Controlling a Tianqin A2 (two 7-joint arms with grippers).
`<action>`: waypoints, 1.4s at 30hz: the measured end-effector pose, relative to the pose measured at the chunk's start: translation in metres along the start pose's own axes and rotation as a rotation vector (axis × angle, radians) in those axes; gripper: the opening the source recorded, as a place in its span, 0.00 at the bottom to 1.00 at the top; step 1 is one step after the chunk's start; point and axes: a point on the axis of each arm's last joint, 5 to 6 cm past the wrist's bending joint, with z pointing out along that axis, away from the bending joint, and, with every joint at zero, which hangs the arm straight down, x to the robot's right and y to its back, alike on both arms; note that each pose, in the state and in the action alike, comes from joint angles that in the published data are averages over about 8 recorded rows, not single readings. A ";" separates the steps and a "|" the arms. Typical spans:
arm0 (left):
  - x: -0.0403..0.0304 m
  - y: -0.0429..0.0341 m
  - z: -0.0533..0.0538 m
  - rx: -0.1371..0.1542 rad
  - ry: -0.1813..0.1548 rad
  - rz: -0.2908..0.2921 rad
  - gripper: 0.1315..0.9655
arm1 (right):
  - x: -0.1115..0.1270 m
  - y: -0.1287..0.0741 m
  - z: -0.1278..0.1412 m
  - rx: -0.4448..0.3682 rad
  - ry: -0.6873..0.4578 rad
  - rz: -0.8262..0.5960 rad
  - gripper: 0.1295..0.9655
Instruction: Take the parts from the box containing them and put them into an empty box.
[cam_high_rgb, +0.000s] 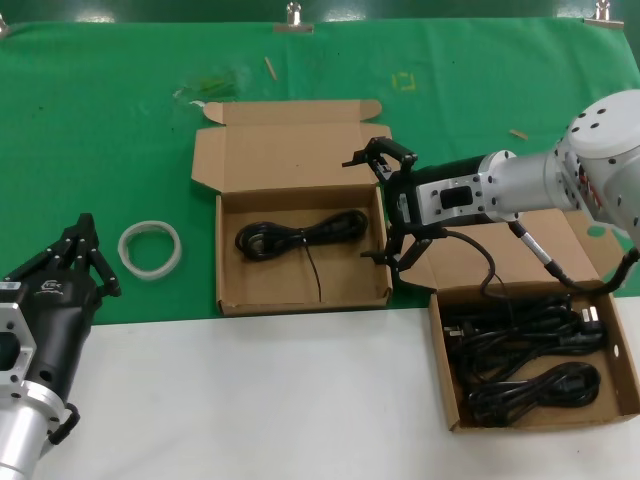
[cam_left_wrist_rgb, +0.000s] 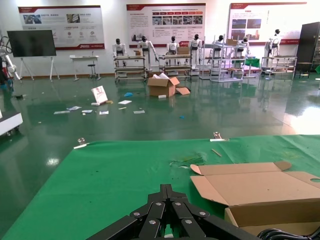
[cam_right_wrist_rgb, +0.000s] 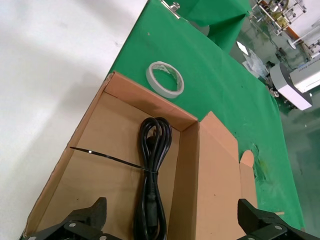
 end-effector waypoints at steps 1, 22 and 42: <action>0.0000 0.0000 0.000 0.000 0.000 0.000 0.01 | 0.000 0.000 0.000 0.000 0.000 0.000 0.86; 0.0000 0.0000 0.000 0.000 0.000 0.000 0.12 | -0.039 -0.005 0.016 -0.016 0.153 0.189 1.00; 0.0000 0.0000 0.000 0.000 0.000 0.000 0.59 | -0.107 -0.018 0.013 -0.036 0.423 0.544 1.00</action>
